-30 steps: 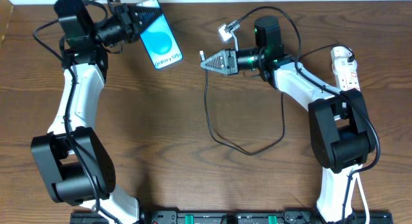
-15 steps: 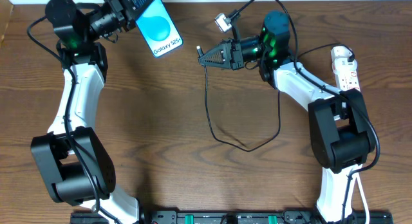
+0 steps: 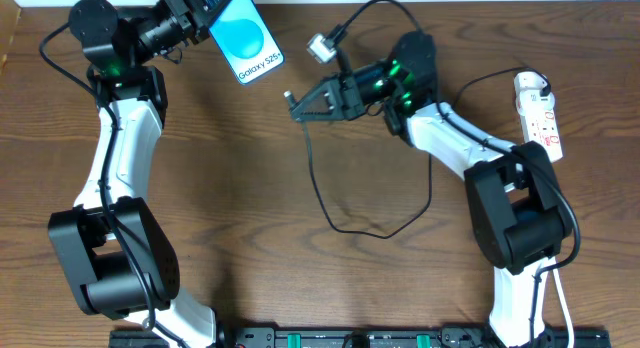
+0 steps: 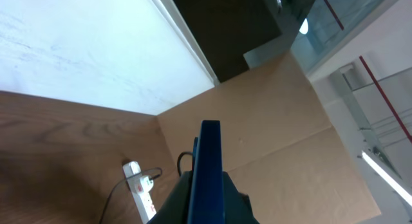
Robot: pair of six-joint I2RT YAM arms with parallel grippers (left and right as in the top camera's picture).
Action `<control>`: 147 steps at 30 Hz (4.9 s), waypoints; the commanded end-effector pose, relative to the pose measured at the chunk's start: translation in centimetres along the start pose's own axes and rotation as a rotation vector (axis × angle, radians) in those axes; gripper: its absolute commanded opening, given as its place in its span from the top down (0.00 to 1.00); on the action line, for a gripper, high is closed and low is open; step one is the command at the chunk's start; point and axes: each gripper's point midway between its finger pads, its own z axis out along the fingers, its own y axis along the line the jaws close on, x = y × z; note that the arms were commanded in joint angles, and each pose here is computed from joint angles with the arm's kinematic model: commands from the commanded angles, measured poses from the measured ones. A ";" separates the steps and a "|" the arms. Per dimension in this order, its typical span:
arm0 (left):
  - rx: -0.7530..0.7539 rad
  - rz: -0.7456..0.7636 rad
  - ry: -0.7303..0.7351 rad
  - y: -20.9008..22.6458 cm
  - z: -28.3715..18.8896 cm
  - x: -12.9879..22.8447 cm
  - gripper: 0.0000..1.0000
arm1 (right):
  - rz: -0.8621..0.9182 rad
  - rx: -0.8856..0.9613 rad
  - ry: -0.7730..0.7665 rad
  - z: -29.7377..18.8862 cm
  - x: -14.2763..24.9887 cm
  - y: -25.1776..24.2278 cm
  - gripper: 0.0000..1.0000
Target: Plug charger to phone and switch on socket
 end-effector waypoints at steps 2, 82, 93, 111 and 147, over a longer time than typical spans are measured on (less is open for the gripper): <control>0.015 0.095 -0.021 -1.9 -0.1 -0.5 0.93 | 0.010 -0.018 0.022 1.5 0.4 0.2 0.99; -0.063 -0.044 0.071 1.4 -1.7 1.0 0.93 | -0.089 0.013 -0.099 3.0 -1.6 -0.2 0.99; -0.047 -0.012 0.102 1.1 -0.5 2.0 0.93 | -0.088 0.015 -0.105 3.0 -1.7 -0.2 0.99; -0.037 -0.007 0.126 0.9 -0.4 2.4 0.93 | -0.088 0.020 -0.114 2.8 -1.8 -0.3 0.99; -0.040 -0.029 0.123 0.9 -0.4 2.4 0.93 | -0.063 0.039 -0.144 2.1 -2.4 -0.9 0.99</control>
